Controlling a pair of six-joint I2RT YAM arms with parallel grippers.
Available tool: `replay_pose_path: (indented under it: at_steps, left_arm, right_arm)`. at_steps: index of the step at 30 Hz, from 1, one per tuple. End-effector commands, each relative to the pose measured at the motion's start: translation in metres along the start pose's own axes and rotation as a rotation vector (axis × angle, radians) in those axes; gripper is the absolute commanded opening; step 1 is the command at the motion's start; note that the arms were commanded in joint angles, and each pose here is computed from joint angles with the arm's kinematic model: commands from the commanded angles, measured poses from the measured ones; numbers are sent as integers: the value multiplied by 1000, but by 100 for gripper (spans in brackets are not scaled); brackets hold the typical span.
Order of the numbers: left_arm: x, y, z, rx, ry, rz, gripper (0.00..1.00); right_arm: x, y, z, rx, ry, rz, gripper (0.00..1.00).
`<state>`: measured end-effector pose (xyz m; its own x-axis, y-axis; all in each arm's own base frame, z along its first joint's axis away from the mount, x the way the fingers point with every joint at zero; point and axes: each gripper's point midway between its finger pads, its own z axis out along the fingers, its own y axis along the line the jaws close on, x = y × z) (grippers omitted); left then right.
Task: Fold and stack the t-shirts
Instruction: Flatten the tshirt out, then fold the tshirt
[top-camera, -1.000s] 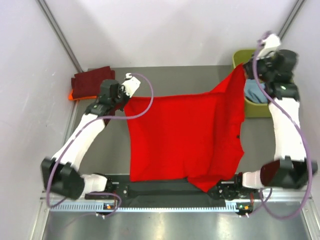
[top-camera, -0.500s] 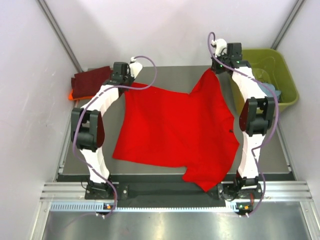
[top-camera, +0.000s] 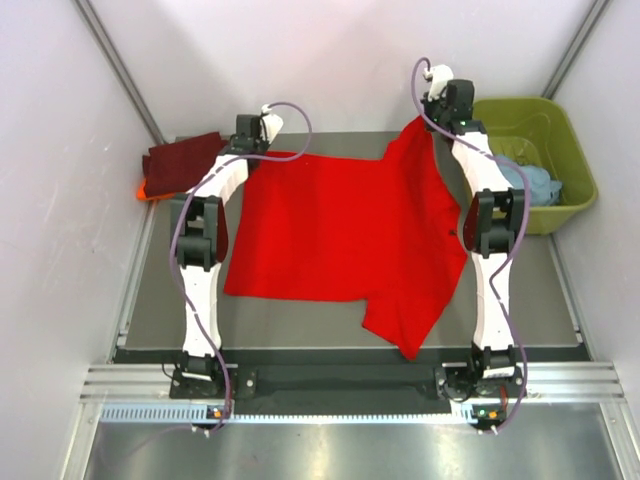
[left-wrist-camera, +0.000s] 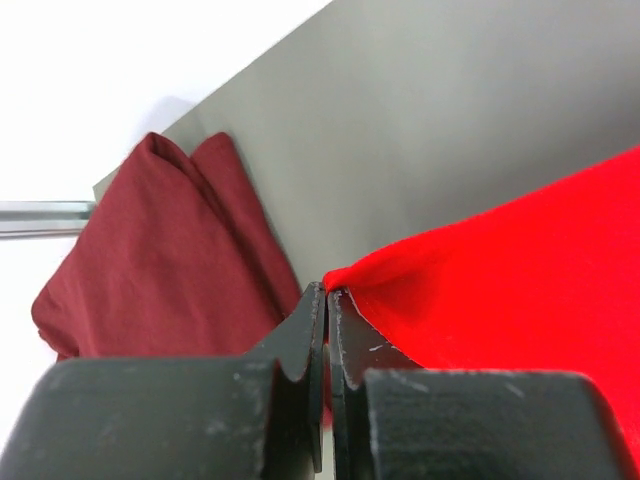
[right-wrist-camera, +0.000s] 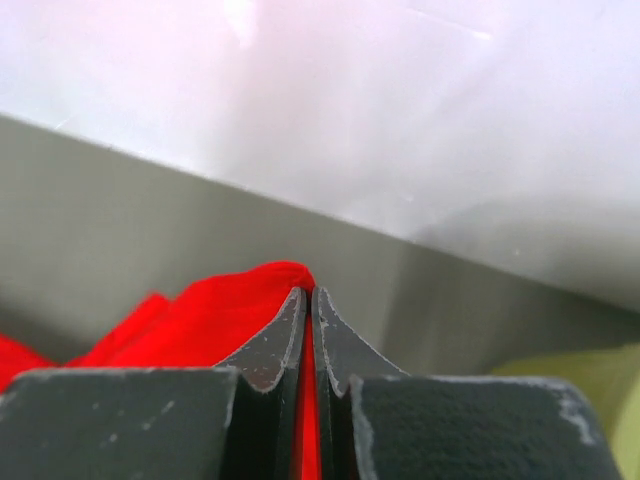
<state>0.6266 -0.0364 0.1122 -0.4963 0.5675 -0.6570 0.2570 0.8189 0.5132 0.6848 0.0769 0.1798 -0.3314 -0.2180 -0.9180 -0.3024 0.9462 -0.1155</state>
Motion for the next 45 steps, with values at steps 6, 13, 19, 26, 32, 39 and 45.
replay_pose_path:
  at_steps: [6, 13, 19, 26, 32, 39, 45]
  left_arm:
    - [-6, 40, 22, -147, -20, -62, 0]
    - [-17, 47, 0, -131, -51, -89, 0]
    - [-16, 51, -32, -101, -63, -76, 0]
    - [-13, 49, -69, -54, -82, -75, 0]
    - [-10, 45, -90, -18, -91, -63, 0]
    - [3, 28, -112, 88, -47, -39, 0]
    - [27, 20, -128, 122, 4, -56, 0]
  right_arm:
    - [-54, -16, 15, 111, -209, -18, 0]
    - [-65, 1, 1, 63, -198, -9, 0]
    - [-81, 14, -47, 4, -167, 15, 0]
    - [-63, 27, -94, -31, -82, 5, 0]
    - [-38, 40, -139, -59, 6, -7, 0]
    - [-18, 55, -192, -69, 59, -7, 0]
    - [6, 61, -220, -71, 108, -6, 0]
